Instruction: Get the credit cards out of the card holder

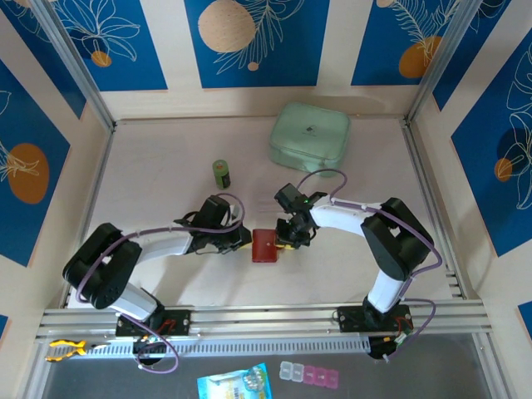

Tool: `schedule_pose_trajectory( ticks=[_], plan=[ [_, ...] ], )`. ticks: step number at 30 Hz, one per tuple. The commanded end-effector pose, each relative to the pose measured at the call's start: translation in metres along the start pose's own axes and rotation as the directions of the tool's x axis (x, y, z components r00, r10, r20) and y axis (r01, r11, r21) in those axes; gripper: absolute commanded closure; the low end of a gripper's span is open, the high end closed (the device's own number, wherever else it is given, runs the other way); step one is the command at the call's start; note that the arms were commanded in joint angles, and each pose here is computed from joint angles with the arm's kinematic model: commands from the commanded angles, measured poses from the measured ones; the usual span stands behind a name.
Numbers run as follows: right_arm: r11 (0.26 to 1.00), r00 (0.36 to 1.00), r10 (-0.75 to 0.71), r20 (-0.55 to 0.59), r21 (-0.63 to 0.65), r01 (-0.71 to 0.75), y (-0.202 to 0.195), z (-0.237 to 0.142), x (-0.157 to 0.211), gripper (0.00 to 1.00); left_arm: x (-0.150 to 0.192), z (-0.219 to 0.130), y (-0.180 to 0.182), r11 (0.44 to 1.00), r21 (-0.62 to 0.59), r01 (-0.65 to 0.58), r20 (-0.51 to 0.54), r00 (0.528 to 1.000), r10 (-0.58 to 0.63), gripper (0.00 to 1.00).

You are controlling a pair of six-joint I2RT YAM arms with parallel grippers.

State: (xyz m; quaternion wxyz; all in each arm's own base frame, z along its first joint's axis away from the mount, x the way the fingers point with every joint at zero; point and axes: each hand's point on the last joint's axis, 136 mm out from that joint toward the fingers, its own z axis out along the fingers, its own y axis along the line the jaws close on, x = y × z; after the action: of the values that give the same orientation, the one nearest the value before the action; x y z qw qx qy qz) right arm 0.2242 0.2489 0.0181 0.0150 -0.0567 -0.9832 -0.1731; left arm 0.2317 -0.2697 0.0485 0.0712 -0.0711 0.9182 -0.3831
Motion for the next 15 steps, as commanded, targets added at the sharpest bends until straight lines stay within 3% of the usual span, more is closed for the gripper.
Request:
schedule_pose_trajectory(
  ticks=[1, 15],
  plan=[
    [0.997, 1.0, -0.017, -0.007, -0.077, 0.016, 0.0121, -0.0029, 0.0013, 0.78, -0.0047, -0.007, -0.0064, 1.0, 0.003, -0.021, 0.024, 1.0, 0.021, 0.89],
    [0.996, 1.0, -0.019, 0.003, -0.084, 0.019, 0.0143, -0.0085, -0.0003, 0.92, -0.0048, -0.0116, -0.0078, 0.999, 0.009, -0.035, 0.038, 0.999, 0.034, 0.88]
  ],
)
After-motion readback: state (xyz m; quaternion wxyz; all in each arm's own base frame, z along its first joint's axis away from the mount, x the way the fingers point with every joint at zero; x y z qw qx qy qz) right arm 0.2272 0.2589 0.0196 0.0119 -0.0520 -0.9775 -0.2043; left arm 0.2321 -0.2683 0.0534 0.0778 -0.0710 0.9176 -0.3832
